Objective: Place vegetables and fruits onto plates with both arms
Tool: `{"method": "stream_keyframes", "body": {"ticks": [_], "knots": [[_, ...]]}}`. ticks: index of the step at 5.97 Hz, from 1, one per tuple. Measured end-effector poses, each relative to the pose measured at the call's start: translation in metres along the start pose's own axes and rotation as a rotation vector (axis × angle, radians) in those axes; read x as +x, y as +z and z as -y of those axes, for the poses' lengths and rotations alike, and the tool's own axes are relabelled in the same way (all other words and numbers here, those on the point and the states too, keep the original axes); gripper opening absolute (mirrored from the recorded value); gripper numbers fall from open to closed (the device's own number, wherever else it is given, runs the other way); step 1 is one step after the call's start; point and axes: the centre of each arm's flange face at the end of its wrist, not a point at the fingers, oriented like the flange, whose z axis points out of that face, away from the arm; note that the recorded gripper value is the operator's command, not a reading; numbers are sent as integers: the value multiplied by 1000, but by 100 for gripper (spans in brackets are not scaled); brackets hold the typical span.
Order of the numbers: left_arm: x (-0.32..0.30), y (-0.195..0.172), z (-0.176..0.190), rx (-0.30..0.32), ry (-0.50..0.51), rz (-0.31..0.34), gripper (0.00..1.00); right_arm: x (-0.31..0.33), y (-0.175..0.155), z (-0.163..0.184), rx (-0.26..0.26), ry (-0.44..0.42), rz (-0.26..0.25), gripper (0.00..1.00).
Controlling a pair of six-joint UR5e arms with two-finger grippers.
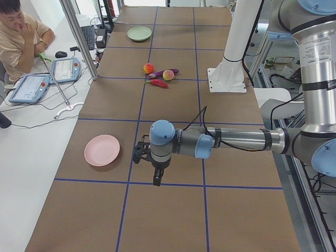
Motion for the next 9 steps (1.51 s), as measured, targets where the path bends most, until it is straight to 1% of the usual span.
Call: {"method": "stream_keyframes", "body": {"ticks": [1,2,3,4,5,6,7,8,9], "knots": [[2,-2,1,4,4,-5,100,-5,0,3,7,-18,1,100],[5,-4,2,10,10,-10,100,-16,-1,9,30,-58,8,100],[6,-5,2,11,11,-12,100,-35,-5,19,63,-117,29,100],[6,-4,2,10,10,-13,100,-54,-8,26,84,-167,54,100],[5,-3,2,8,8,-14,100,-67,-9,33,91,-152,79,100],[5,-2,1,5,6,-15,100,-102,-7,51,86,-102,111,100],[3,-1,0,2,3,-16,100,-164,-5,78,80,-93,144,100],[2,1,0,-2,1,-16,100,-235,-3,102,84,-136,167,100],[1,4,0,-7,0,-16,100,-301,4,114,90,-187,166,100]]}}
